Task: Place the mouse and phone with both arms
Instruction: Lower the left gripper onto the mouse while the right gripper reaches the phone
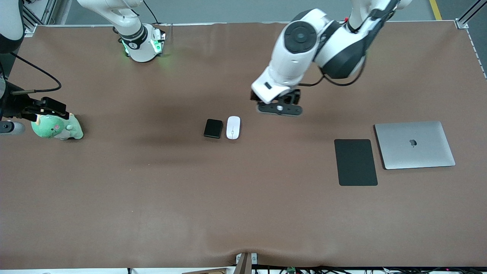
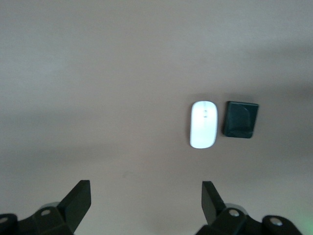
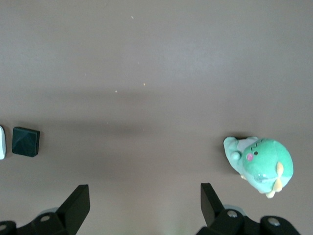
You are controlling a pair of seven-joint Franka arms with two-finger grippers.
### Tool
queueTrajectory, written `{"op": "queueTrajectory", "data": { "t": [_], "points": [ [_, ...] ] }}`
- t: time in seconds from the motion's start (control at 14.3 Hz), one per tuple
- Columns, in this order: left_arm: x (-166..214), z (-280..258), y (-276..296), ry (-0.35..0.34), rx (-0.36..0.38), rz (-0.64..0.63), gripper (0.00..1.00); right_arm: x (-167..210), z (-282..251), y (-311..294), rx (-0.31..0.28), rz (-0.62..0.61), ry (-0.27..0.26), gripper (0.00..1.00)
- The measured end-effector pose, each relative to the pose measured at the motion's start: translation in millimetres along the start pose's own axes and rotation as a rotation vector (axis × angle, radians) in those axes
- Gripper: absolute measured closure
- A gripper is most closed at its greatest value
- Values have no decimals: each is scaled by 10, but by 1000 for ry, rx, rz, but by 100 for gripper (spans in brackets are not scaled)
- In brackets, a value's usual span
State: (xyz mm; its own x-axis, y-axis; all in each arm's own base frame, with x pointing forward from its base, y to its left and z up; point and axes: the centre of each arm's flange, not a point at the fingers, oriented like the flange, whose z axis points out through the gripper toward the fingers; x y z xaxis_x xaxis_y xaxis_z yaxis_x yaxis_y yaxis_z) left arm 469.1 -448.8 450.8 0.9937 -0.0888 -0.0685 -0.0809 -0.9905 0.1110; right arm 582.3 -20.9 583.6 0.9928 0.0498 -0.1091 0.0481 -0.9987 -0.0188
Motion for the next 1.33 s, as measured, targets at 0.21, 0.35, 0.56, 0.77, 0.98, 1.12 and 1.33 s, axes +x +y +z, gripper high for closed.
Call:
{"op": "queueTrajectory", "data": {
  "t": [0.21,0.35,0.56,0.77,0.98,1.12,1.33],
  "points": [
    [-183,340,363,-16,11,13,0,-5,145,5,5,2,-69,0],
    [-298,551,623,-10,39,6,0,40,275,9,7,3,-105,0],
    [-443,967,953,33,120,8,0,80,419,11,9,4,-148,0],
    [-504,1371,1127,48,125,4,0,63,533,0,13,3,-209,0],
    [-407,1711,1154,58,92,-4,0,80,505,1,12,3,-201,0],
    [-320,1885,1162,74,73,-46,0,107,490,-10,11,1,-196,0],
    [-167,2057,1116,97,70,-75,0,137,518,-18,13,0,-202,0]
  ]
}}
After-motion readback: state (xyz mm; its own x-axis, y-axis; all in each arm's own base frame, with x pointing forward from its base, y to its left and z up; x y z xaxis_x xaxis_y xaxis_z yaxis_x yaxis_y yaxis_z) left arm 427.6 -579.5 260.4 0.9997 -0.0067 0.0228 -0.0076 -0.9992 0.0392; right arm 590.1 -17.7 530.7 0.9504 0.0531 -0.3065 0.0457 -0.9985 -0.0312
